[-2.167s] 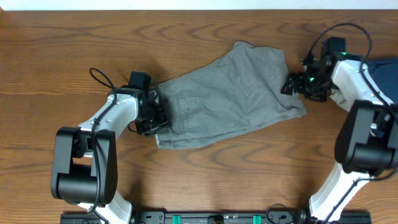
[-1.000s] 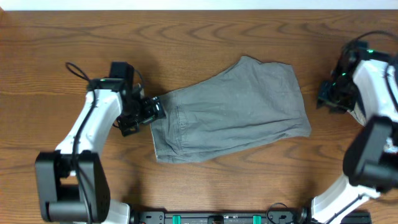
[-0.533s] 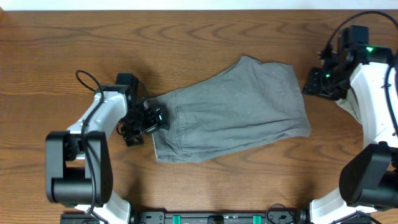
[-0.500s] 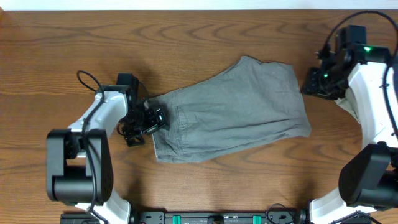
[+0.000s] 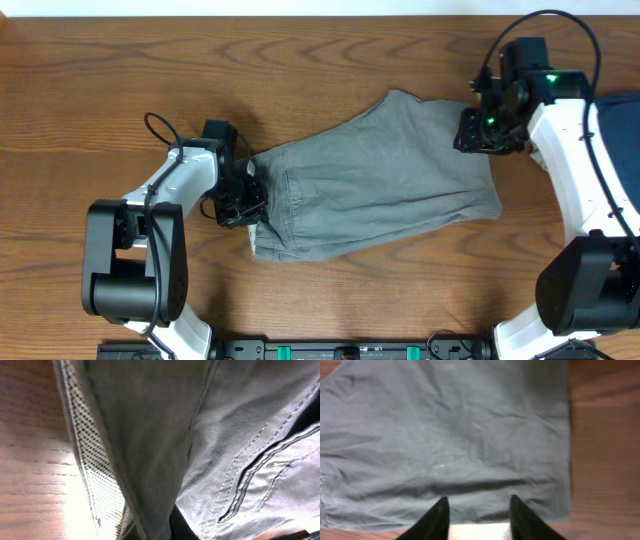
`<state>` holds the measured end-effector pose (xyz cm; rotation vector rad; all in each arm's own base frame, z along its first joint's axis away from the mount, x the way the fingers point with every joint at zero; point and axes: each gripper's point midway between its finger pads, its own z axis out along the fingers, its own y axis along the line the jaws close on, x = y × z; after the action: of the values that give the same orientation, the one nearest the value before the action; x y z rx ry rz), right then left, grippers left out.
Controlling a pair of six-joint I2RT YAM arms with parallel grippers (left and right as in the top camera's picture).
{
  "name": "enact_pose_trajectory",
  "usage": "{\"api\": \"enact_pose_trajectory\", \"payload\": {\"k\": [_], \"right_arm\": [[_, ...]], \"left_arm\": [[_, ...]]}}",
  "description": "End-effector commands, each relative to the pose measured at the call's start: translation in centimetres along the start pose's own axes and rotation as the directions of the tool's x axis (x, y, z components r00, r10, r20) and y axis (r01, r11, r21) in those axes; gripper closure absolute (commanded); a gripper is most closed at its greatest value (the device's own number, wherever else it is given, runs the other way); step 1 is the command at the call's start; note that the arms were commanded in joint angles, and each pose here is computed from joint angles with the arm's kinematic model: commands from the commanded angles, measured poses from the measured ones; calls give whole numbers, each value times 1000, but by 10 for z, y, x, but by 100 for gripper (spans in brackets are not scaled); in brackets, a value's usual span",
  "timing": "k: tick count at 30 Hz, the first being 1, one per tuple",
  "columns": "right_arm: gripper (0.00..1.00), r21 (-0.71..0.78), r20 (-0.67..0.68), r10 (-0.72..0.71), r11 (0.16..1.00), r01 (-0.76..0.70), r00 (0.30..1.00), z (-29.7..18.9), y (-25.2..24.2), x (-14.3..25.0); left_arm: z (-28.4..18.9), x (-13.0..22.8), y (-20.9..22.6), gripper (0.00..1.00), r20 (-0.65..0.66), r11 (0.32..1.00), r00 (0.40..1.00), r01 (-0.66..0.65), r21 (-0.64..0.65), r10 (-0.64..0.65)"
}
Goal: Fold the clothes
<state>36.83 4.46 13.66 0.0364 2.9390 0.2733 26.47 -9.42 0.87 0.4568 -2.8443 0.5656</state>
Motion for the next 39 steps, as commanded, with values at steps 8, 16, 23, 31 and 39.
{"api": "enact_pose_trajectory", "payload": {"k": [8,16,23,31,39], "right_arm": [[87,-180,-36,-176,969,167,984,64,78,19],[98,-235,-84,-272,940,246,959,117,122,43],[96,-216,-99,-267,946,241,959,119,117,45],[95,-188,-123,-242,958,217,962,118,104,46],[95,-187,-125,-241,958,216,962,118,103,46]], "left_arm": [[-88,-25,-18,94,128,1000,992,-2,25,-1],[-117,-26,-21,94,193,999,981,-22,-26,27],[-89,-8,9,91,92,992,996,29,-124,-18],[-84,-7,39,4,106,962,994,51,-268,-23],[-70,-30,41,0,170,965,984,-7,-263,54]]}}
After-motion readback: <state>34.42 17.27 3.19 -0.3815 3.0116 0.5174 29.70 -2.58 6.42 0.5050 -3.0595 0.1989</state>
